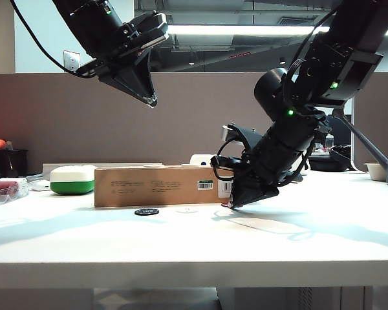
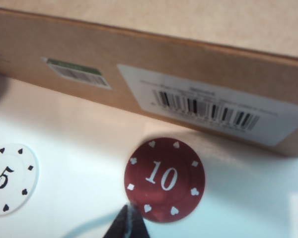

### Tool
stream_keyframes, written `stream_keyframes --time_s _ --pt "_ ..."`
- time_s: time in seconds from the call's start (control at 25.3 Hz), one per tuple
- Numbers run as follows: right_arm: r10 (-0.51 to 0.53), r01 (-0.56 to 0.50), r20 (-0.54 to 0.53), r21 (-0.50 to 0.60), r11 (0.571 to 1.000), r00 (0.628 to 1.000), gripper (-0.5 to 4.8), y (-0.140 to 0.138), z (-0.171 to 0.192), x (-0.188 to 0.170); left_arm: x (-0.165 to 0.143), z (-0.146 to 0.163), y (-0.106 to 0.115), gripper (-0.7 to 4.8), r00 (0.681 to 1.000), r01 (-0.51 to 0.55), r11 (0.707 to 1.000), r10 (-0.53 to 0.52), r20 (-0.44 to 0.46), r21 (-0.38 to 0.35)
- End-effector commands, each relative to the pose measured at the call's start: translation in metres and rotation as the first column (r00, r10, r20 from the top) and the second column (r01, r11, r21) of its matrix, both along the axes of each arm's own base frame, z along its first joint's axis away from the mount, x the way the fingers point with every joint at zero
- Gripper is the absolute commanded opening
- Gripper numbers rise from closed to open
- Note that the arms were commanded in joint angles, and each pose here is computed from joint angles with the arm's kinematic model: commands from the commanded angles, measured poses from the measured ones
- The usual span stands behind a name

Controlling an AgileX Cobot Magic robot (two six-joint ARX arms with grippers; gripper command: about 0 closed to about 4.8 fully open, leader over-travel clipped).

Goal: Push the chip, whose value equals the sum of all the chip values on the rectangular box, forward next to the box.

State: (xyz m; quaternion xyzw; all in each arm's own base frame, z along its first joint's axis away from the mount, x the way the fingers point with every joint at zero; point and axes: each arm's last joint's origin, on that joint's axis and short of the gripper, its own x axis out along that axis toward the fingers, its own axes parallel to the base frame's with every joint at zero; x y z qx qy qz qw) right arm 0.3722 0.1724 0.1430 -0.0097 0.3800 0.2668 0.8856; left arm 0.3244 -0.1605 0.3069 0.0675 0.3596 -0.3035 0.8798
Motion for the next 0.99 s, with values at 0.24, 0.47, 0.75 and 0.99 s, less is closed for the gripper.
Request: stream_keyframes --time_s 0.24,0.47,0.75,0.99 --pt "-0.026 0.026 -0.007 -0.042 0.999 1.0 -0.05 -0.002 -0.008 -0.001 0.0 0.002 0.0 -0.05 1.0 0.001 1.0 -0.001 0.009 -0.005" --pt "-0.022 0.022 -0.012 -0.039 0.999 1.0 -0.05 -0.002 -0.008 -0.001 0.0 0.002 0.0 -0.05 1.0 0.001 1.0 -0.001 0.009 -0.005" --pt "-0.034 0.034 -0.016 0.005 0.999 0.999 -0.05 -0.005 0.021 -0.009 0.0 0.002 0.0 -0.05 1.0 0.0 1.0 0.0 0.009 -0.005" --pt "-0.033 0.033 -0.014 0.007 0.999 0.999 -0.05 -0.011 0.056 -0.024 0.0 0.002 0.0 -0.05 1.0 0.001 1.0 -0.001 0.008 -0.005"
